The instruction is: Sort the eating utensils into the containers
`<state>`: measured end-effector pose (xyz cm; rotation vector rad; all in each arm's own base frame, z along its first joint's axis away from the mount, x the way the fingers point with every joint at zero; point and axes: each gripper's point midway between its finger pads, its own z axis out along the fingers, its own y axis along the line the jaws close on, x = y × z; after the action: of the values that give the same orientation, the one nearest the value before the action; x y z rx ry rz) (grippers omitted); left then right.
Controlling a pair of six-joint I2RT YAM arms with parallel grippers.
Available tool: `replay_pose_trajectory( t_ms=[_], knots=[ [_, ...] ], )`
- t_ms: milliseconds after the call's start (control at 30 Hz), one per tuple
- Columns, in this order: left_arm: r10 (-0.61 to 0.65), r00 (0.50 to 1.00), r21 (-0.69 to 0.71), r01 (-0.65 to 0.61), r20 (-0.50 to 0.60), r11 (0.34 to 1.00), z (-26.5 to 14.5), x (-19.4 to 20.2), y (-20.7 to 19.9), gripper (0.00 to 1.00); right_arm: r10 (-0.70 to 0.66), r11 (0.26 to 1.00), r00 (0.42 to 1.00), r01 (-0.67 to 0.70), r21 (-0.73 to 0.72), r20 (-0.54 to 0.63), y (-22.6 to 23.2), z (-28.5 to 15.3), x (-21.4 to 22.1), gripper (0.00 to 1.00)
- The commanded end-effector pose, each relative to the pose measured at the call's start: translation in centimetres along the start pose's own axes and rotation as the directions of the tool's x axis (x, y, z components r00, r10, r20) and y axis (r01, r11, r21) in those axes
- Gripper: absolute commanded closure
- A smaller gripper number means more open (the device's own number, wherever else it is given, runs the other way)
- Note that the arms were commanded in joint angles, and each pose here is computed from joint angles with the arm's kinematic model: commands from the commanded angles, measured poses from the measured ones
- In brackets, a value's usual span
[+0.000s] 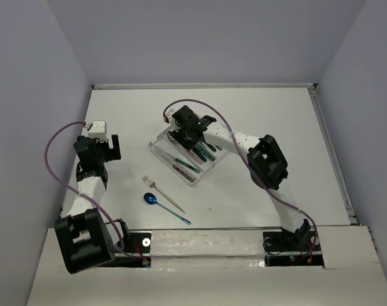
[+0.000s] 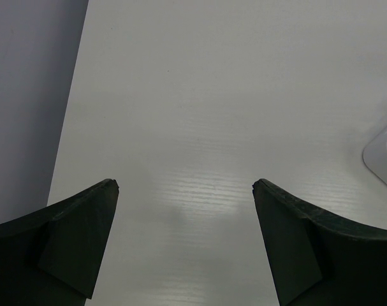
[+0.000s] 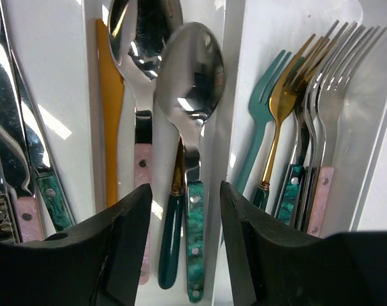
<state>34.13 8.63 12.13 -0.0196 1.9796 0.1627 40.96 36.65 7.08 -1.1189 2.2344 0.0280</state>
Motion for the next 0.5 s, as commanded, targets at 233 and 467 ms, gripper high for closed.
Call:
replay_pose_trajectory(
  t_ms=[233, 467],
  knots=[
    [0.025, 0.997, -0.017, -0.024, 0.067, 1.000, -0.2, -1.6, 0.5, 0.01, 0.101, 0.994, 0.964, -0.090, -0.057, 0.246, 6.5, -13.6, -6.4, 0.46],
    [0.021, 0.998, -0.021, -0.020, 0.066, 1.000, -0.2, -1.7, 0.5, 0.01, 0.027, 0.966, 0.984, 0.019, -0.259, 0.175, 21.7, -13.4, -1.1, 0.48]
  ],
)
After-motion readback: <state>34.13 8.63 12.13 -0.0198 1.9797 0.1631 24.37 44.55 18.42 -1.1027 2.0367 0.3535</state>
